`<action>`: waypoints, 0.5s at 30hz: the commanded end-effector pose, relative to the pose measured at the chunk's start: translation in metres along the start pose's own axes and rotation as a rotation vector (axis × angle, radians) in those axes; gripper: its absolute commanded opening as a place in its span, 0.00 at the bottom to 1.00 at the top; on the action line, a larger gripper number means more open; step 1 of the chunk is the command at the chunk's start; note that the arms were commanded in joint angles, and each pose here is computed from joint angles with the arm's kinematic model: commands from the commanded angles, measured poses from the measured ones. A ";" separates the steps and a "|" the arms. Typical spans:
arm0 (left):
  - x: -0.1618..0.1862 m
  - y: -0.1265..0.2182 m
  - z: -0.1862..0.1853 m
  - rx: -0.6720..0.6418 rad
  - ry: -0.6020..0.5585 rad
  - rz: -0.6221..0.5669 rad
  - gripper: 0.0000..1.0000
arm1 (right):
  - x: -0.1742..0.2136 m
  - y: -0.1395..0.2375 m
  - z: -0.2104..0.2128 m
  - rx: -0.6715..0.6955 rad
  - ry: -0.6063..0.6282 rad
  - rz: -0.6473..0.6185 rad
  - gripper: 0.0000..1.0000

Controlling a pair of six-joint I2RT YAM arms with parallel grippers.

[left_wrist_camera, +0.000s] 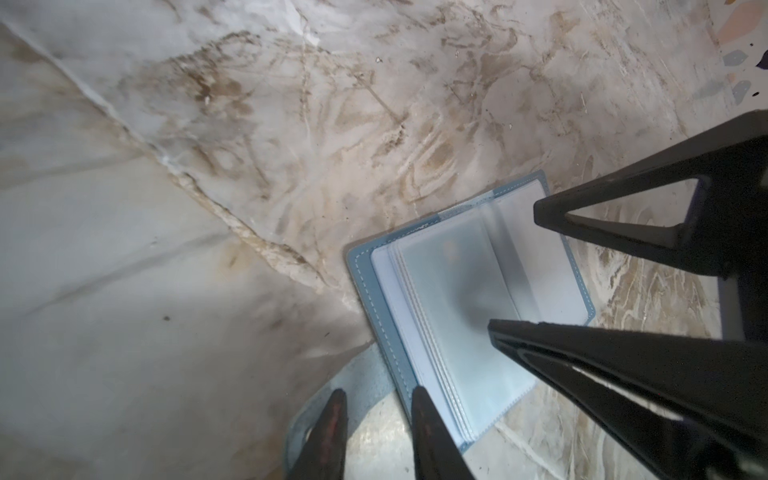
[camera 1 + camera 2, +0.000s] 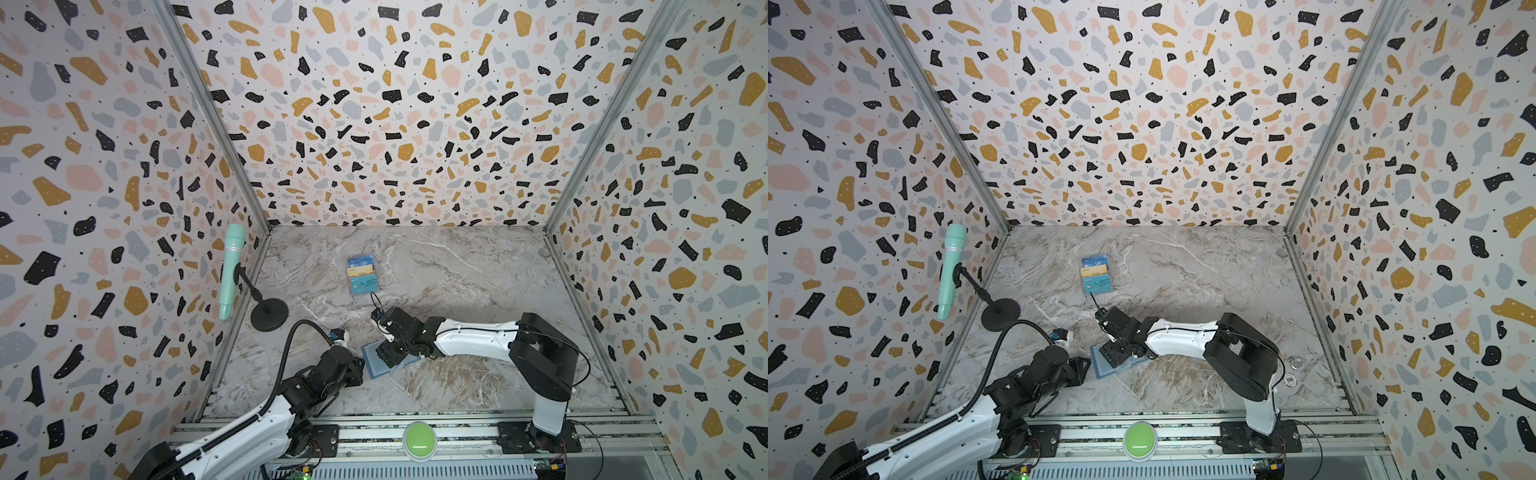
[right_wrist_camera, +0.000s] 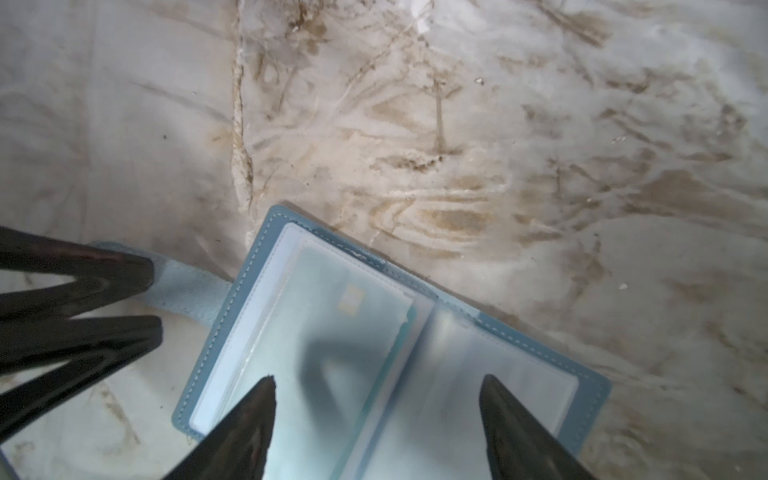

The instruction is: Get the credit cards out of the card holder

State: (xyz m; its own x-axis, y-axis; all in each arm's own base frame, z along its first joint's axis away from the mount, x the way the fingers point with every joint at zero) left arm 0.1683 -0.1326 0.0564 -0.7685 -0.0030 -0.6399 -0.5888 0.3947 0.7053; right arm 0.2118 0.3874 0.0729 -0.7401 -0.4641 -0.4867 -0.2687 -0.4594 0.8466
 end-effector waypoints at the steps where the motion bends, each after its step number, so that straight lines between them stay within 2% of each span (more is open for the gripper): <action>1: 0.002 -0.002 0.001 0.009 0.021 -0.014 0.29 | -0.005 0.004 0.011 -0.008 0.016 0.011 0.77; 8: 0.009 -0.007 0.003 0.022 0.043 -0.024 0.29 | 0.004 -0.005 0.024 -0.026 0.053 0.055 0.78; 15: 0.013 -0.008 0.008 0.003 0.043 -0.021 0.28 | 0.013 -0.013 0.012 0.042 0.052 0.093 0.74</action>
State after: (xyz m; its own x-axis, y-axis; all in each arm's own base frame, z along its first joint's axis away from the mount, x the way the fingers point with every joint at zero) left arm 0.1663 -0.1301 0.0443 -0.7658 -0.0448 -0.6415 -0.6018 0.4014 0.6905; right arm 0.1966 0.4036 0.0589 -0.7245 -0.5278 -0.4433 -0.2196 -0.4329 0.8743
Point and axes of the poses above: each gripper's point midway between its finger pads, its own y axis back along the fingers, its own z axis along the line the jaws close on, x = y × z, the point moved 3 cm from there along y, back along the fingers, and after that the axes turned 13 degrees about -y, right-handed, at the moved point
